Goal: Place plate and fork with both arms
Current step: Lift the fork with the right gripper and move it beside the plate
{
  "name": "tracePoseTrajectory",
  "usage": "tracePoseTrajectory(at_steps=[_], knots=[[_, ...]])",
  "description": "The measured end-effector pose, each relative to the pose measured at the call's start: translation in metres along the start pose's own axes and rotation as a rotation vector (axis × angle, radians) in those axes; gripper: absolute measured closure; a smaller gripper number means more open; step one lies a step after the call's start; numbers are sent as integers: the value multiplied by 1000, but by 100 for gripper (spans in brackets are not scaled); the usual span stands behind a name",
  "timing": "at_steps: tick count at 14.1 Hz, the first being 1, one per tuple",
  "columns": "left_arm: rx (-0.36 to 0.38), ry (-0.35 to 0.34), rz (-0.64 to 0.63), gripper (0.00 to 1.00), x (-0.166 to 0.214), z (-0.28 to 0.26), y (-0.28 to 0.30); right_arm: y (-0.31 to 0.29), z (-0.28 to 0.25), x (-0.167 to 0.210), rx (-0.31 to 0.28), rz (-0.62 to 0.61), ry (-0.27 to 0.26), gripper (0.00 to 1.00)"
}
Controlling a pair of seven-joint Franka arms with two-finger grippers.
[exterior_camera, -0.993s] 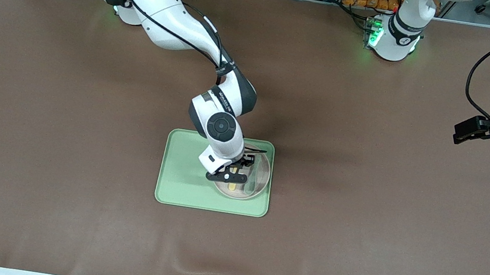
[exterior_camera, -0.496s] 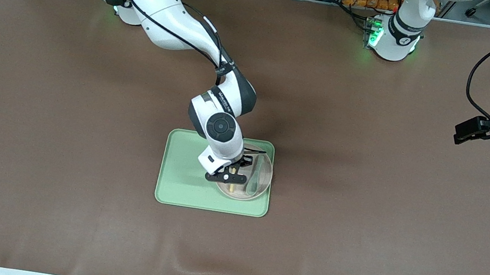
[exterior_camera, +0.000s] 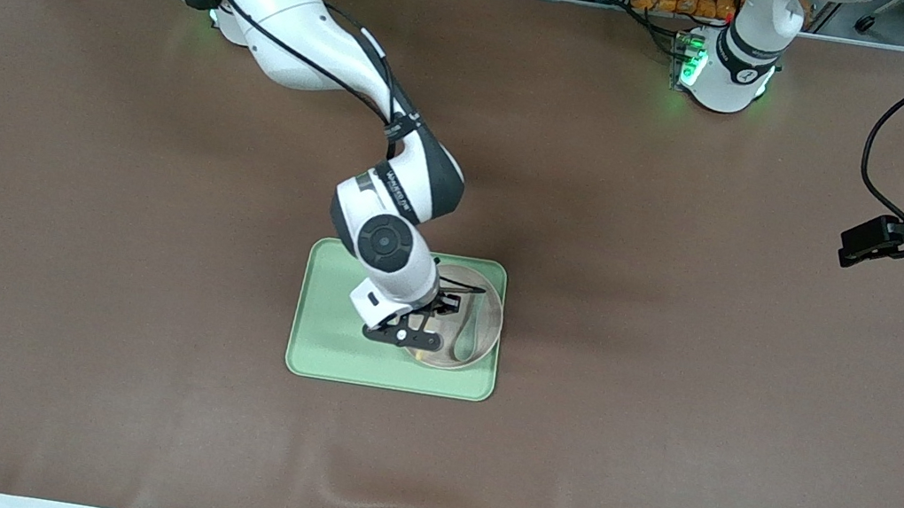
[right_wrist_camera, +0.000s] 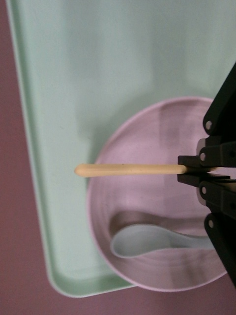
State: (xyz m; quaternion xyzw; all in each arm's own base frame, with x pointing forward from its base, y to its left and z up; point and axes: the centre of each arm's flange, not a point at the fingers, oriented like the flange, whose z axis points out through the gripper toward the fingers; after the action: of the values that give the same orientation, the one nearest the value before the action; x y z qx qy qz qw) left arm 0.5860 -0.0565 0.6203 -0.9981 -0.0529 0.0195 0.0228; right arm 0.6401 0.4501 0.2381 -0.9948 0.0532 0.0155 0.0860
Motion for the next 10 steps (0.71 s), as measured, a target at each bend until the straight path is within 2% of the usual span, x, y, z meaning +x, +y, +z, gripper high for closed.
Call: tracePoseTrajectory(at_steps=[3,5,7,10], knots=[[0,-2,0,0,0,1,0,42,-30,38,64,32,-17,92],[1,-2,0,0,0,1,0,73,-39,55,77,10,-63,92],[1,-3,0,0,0,1,0,100,-38,64,88,-9,-99,92],[1,-3,0,0,0,1,0,128,-29,66,136,-33,-150,92]])
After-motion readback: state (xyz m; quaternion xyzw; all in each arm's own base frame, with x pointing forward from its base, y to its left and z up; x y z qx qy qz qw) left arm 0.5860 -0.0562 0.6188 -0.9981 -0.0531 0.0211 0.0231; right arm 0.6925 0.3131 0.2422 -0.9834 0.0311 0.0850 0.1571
